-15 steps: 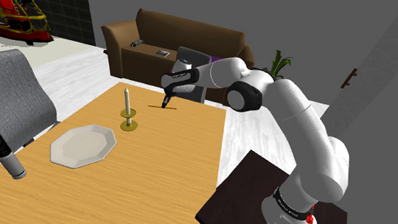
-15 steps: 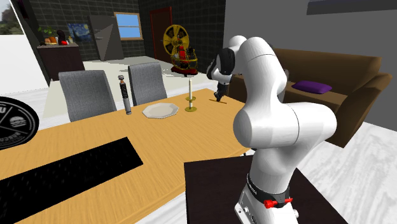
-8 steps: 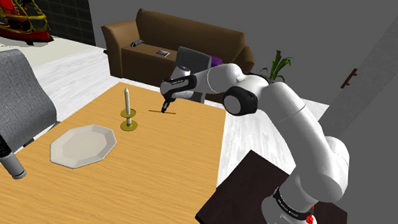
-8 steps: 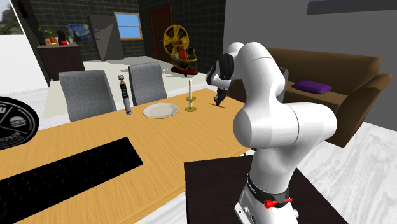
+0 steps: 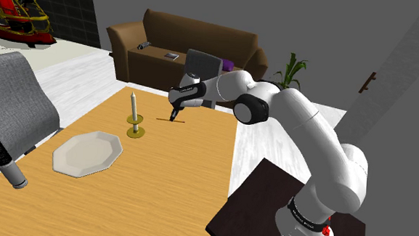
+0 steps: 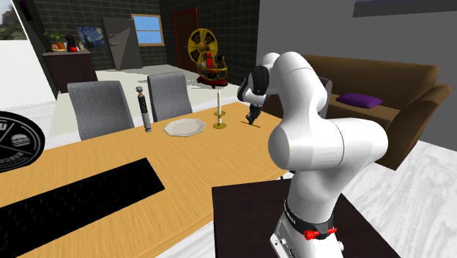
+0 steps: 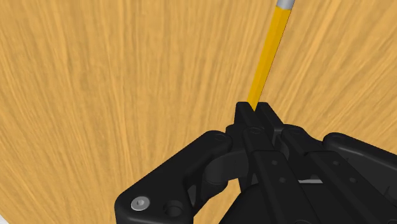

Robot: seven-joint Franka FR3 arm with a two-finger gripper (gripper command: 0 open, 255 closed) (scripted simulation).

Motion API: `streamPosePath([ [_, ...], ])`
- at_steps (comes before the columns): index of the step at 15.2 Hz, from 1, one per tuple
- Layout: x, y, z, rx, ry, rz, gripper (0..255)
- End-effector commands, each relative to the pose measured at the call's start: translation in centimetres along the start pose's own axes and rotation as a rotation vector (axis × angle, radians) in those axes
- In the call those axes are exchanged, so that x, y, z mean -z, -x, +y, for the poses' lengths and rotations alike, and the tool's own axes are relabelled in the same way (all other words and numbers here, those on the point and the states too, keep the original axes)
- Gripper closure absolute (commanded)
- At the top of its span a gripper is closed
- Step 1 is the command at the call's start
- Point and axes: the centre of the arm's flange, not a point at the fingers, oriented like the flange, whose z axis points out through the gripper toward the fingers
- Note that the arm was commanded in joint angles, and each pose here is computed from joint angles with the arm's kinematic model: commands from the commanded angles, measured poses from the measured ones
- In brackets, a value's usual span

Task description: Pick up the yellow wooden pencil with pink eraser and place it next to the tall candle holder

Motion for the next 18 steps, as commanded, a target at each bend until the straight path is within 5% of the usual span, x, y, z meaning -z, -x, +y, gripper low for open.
streamPosePath([
  [1,0.0,0.0,0.0,0.000,0.000,0.000,255],
  [3,0.0,0.0,0.0,0.000,0.000,0.000,255],
  [4,0.0,0.0,0.0,0.000,0.000,0.000,0],
  [9,0.0,0.0,0.0,0.000,0.000,0.000,0],
  [13,5.0,0.0,0.0,0.000,0.000,0.000,0],
  [18,5.0,0.0,0.0,0.000,0.000,0.000,0],
])
